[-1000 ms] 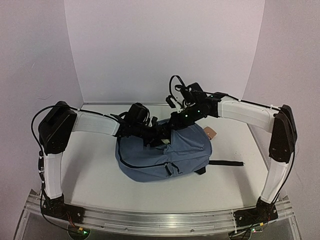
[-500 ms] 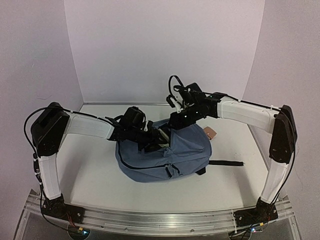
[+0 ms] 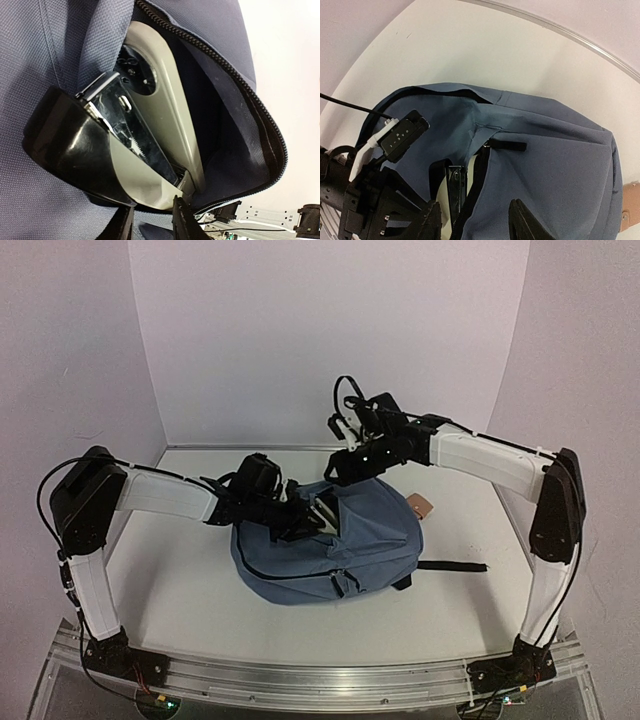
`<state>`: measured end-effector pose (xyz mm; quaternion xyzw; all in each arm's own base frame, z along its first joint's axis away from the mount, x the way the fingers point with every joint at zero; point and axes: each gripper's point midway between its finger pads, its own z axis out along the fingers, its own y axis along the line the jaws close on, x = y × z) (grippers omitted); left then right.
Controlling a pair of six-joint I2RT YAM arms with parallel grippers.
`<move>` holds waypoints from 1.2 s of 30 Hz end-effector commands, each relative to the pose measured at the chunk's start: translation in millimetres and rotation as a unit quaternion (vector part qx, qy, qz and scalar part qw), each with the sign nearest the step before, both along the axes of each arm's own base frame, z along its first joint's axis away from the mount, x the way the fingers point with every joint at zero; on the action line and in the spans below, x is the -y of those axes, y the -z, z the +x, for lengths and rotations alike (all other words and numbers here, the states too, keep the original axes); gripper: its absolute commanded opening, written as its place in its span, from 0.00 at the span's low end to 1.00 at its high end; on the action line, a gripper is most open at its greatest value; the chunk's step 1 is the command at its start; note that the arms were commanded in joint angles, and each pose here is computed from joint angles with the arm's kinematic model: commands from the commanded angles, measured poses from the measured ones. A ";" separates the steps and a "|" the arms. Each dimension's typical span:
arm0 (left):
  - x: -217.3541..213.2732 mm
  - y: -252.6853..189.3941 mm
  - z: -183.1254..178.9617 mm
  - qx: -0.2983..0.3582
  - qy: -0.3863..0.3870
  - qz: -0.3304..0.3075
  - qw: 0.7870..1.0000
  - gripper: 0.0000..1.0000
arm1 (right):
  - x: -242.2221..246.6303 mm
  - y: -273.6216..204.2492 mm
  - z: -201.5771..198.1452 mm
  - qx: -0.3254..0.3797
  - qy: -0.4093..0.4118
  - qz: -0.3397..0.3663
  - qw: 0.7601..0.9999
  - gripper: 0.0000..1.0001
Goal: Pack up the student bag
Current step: Place the stationery in the student bag.
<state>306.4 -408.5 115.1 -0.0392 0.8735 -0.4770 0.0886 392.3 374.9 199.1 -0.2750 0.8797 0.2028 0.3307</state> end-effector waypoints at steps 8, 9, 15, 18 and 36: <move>-1.3 -17.3 7.0 0.022 -0.011 -0.028 0.999 0.17 | -15.6 29.7 11.5 0.037 -0.013 -0.092 0.995 0.45; -1.3 -17.5 7.0 0.023 -0.010 -0.028 0.999 0.15 | -14.3 32.3 12.7 0.039 -0.012 -0.099 0.994 0.44; 2.0 -19.5 8.2 0.029 -0.004 -0.033 0.999 0.07 | -7.2 38.5 18.9 0.053 -0.007 -0.129 0.990 0.21; 3.7 -20.0 9.2 0.034 0.001 -0.032 0.999 0.05 | -10.0 31.5 21.4 0.059 -0.005 -0.122 0.991 0.08; 27.5 -30.5 25.7 0.068 0.029 -0.058 0.996 0.11 | -37.2 9.7 14.0 0.034 -0.029 -0.045 0.998 0.00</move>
